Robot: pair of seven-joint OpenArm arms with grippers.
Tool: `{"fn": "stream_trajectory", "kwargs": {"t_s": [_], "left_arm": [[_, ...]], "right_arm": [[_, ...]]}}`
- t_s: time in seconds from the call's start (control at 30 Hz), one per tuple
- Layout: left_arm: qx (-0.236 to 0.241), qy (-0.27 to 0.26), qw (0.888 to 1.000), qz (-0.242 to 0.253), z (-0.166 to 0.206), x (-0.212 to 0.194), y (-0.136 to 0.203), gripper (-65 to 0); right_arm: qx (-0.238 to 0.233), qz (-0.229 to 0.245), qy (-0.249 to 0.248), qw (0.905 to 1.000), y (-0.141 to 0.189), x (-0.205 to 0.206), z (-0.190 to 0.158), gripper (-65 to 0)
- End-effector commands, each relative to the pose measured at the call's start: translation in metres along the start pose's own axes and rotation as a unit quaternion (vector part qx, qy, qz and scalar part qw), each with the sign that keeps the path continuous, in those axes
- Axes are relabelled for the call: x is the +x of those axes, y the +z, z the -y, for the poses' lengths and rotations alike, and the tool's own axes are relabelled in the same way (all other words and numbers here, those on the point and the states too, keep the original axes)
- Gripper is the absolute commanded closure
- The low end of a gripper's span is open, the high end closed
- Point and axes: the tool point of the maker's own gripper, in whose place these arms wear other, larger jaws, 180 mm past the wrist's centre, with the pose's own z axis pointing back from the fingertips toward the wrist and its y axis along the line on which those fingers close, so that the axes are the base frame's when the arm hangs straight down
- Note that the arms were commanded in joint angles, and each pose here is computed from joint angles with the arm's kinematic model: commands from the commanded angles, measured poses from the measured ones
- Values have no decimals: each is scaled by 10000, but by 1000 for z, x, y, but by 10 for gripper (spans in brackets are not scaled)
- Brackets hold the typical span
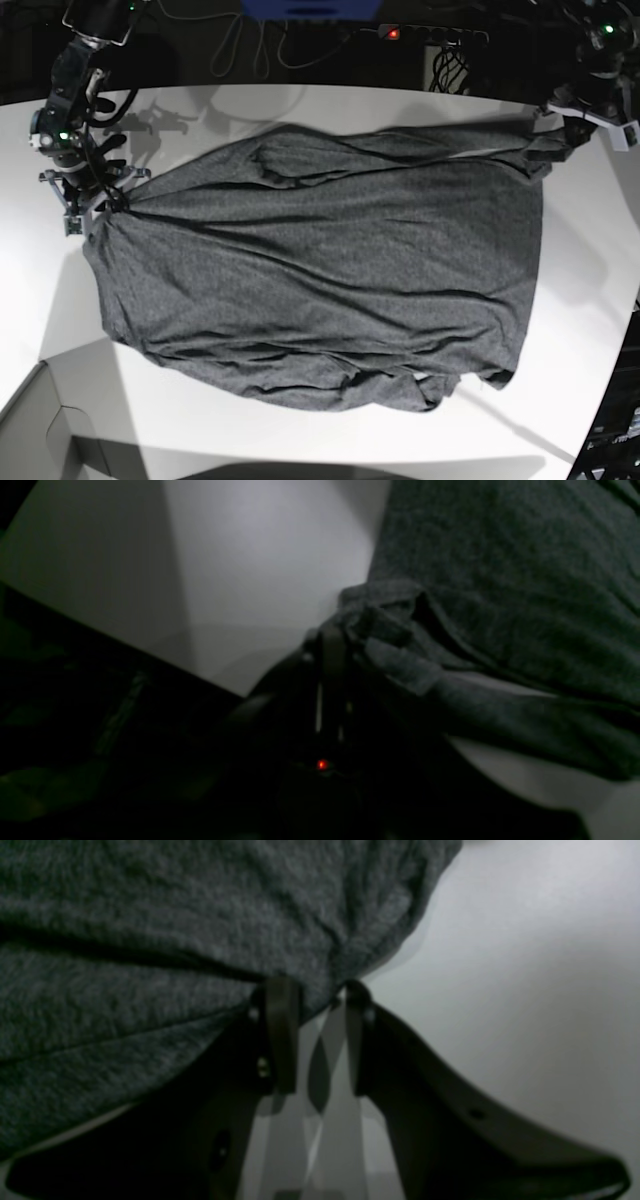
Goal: Layout the t-shirt on the table in an organized manner, then fold the t-shirt properly
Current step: 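Pull the shirt edges apart with both grippers to stretch it, then release the shirt with the left gripper and lower it onto the side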
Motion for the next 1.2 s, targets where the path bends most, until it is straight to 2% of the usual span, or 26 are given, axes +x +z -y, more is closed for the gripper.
{"fn": "stream_trajectory", "kwargs": {"t_s": [0.0,0.3,0.37,0.57,0.7,0.83,0.9,1.03,1.17], "left_arm": [[10,-59,9997,230,-2,13,4,-4],[76,-96,9998,173,-8,11,4,-14],[86,-95,9998,167,-8,11,4,-57],[122,-103,9997,163,-11,10,7,-282],[600,105,9976,332,-43,15,21,-315],[785,473,9912,959,-63,45,32,-316],[520,531,9887,1301,-55,68,28,-313],[-343,395,9864,1559,-6,117,-10,-315],[-360,684,9882,1324,14,124,-51,-316]], "right_arm": [[-124,12,66,9999,2,6,6,-165],[-148,174,140,9996,7,18,5,-165],[-148,174,140,9996,7,18,5,-165],[-148,174,140,9996,7,18,5,-165],[-148,174,140,9996,7,18,5,-165],[-142,174,144,9996,7,18,5,-165],[-142,174,144,9996,7,18,5,-165],[-103,178,107,9997,6,17,0,-165],[-87,177,100,9998,6,17,-1,-165]]}}
